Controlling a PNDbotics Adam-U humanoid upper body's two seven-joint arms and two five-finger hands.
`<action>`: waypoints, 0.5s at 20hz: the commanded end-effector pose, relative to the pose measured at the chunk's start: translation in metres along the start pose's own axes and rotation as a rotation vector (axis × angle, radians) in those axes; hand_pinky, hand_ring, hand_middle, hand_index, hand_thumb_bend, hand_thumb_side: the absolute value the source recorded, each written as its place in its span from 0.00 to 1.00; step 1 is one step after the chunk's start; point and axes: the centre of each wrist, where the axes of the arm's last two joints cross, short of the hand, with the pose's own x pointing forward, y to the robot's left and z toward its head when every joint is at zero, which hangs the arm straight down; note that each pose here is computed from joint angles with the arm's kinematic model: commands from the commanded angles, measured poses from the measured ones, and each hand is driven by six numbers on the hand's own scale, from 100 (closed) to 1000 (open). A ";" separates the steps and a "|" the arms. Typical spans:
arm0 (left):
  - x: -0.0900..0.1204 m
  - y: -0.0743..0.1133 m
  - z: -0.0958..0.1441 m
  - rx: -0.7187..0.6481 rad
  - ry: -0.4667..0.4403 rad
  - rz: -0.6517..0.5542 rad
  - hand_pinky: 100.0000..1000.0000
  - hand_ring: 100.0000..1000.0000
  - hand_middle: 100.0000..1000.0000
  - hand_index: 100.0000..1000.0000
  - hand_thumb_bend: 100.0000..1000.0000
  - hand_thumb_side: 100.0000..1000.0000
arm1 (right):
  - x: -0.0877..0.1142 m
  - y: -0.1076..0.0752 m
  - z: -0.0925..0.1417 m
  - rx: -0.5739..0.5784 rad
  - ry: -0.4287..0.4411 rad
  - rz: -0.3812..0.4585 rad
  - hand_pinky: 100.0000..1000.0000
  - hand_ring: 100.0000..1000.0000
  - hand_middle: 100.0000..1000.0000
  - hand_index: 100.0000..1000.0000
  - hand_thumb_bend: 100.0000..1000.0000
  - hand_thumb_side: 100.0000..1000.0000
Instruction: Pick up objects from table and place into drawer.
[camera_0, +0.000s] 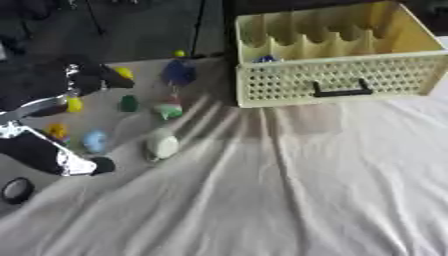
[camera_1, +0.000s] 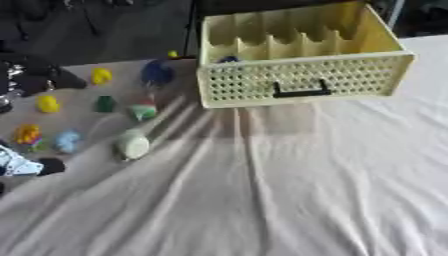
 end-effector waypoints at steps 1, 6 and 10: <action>-0.013 0.006 -0.001 -0.059 0.013 -0.009 0.93 0.83 0.78 0.97 0.47 0.53 | 0.006 0.000 -0.004 0.001 -0.018 -0.015 0.13 0.25 0.19 0.76 0.00 0.63; -0.024 0.007 -0.015 -0.111 0.008 -0.009 0.89 0.80 0.77 0.95 0.36 0.50 | 0.005 0.001 0.000 0.028 0.000 -0.015 0.13 0.25 0.19 0.76 0.00 0.64; -0.032 0.008 -0.026 -0.151 0.009 -0.007 0.88 0.79 0.77 0.95 0.32 0.43 | 0.005 0.002 0.001 0.036 0.007 -0.017 0.13 0.25 0.19 0.76 0.00 0.64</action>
